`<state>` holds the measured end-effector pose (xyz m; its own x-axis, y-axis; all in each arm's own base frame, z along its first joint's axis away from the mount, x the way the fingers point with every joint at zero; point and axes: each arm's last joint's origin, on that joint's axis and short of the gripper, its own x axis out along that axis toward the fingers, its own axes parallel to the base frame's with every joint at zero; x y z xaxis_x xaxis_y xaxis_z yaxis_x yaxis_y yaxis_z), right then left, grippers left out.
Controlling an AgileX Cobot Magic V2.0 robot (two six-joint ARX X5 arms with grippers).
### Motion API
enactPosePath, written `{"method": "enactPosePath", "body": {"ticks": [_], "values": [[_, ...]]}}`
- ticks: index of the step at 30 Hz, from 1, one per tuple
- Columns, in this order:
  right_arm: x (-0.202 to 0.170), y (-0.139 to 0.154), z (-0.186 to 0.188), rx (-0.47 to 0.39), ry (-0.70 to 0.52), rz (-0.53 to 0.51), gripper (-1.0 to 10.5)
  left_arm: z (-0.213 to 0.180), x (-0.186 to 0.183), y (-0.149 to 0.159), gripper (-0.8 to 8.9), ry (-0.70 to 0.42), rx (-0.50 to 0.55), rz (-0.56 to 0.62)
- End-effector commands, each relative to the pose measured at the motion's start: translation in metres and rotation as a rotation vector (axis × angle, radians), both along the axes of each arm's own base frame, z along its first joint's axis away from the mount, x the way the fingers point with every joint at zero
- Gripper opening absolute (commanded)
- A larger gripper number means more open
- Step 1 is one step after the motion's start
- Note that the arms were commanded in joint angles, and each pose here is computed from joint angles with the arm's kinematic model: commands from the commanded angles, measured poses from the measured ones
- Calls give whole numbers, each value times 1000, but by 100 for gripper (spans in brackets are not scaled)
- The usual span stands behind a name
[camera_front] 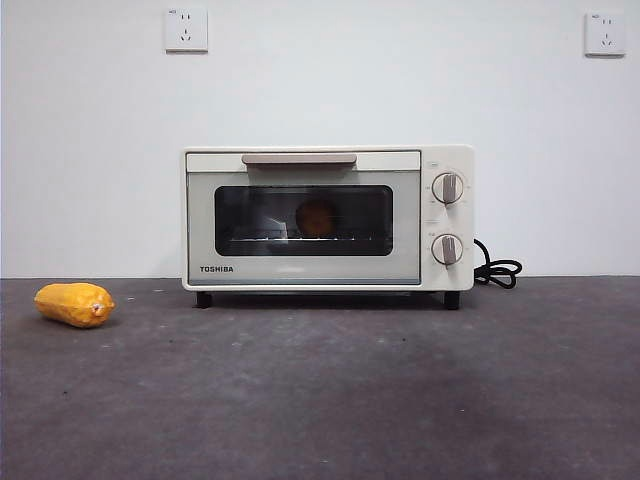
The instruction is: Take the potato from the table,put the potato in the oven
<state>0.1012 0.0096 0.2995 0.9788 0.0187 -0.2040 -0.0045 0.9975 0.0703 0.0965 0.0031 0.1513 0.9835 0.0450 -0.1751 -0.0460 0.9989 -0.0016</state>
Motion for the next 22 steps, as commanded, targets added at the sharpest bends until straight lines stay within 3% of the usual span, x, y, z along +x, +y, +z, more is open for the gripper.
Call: {"method": "enactPosePath", "body": {"ticks": [1,4,7,13,22], "values": [[4,0,-41,40,-54,51,2,-3,1,0,-4,2,-8,5],[4,-1,-66,52,-124,88,2,-3,1,0,-4,3,-8,4],[1,-5,-82,45,-152,56,2,-3,1,0,-4,2,-8,4],[0,-11,-104,37,-133,-1,2,-3,1,0,-4,3,-8,4],[2,-11,-133,41,-77,-5,2,-3,1,0,-4,3,-8,4]]}}
